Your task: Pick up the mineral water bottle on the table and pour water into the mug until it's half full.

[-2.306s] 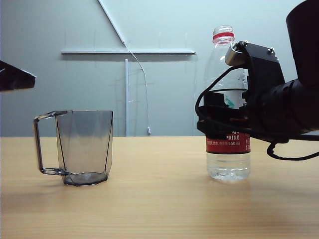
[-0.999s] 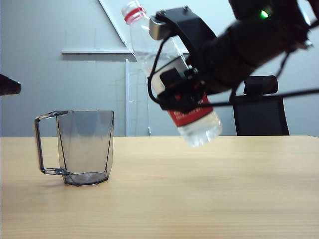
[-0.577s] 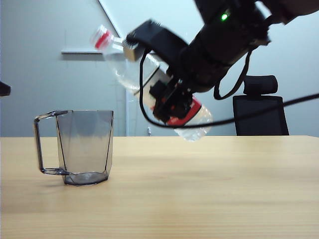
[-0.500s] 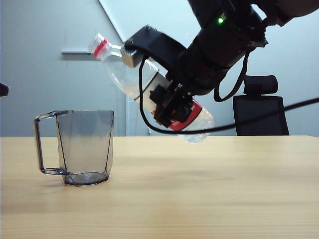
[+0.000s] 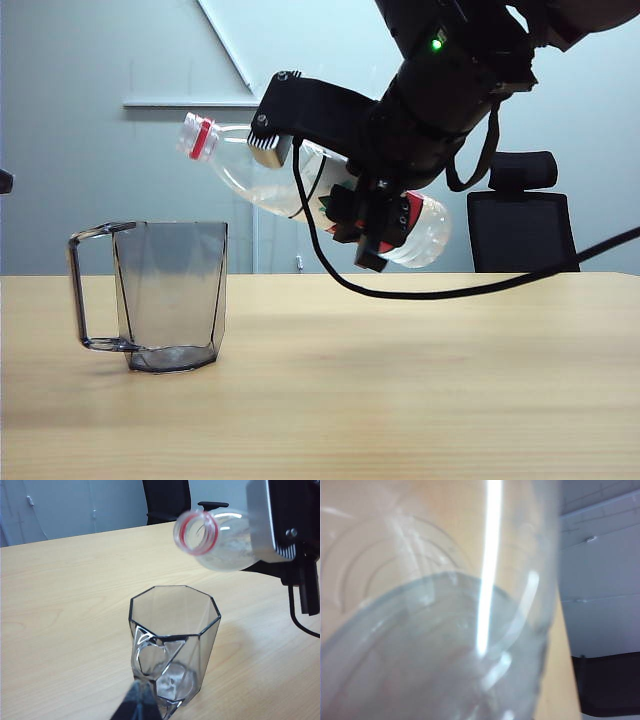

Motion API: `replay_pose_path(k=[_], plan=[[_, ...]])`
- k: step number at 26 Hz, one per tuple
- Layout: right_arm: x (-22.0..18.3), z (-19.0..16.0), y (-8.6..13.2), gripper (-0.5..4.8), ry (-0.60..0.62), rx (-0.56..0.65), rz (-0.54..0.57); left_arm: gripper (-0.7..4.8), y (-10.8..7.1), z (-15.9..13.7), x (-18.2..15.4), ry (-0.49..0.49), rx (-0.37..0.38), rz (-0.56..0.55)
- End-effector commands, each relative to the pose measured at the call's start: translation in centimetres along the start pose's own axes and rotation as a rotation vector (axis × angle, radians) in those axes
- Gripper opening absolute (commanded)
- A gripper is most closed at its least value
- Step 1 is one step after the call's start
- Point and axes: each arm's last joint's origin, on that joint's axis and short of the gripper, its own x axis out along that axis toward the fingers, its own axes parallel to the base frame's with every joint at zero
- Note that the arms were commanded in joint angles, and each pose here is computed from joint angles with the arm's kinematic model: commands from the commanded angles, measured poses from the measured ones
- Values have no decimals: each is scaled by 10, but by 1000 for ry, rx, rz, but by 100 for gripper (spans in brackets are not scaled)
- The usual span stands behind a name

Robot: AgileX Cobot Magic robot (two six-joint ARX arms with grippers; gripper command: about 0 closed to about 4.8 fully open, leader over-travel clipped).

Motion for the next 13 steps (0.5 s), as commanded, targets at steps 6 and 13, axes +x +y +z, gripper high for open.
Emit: replay_pose_path(k=[6,13], plan=[[-3,6,-14,207,9,-87,-123,-2,0,2,0,-10,-4,-2],[-4,7,-15,208,17,-235,-136,-2,0,2,0,-10,-4,-2]])
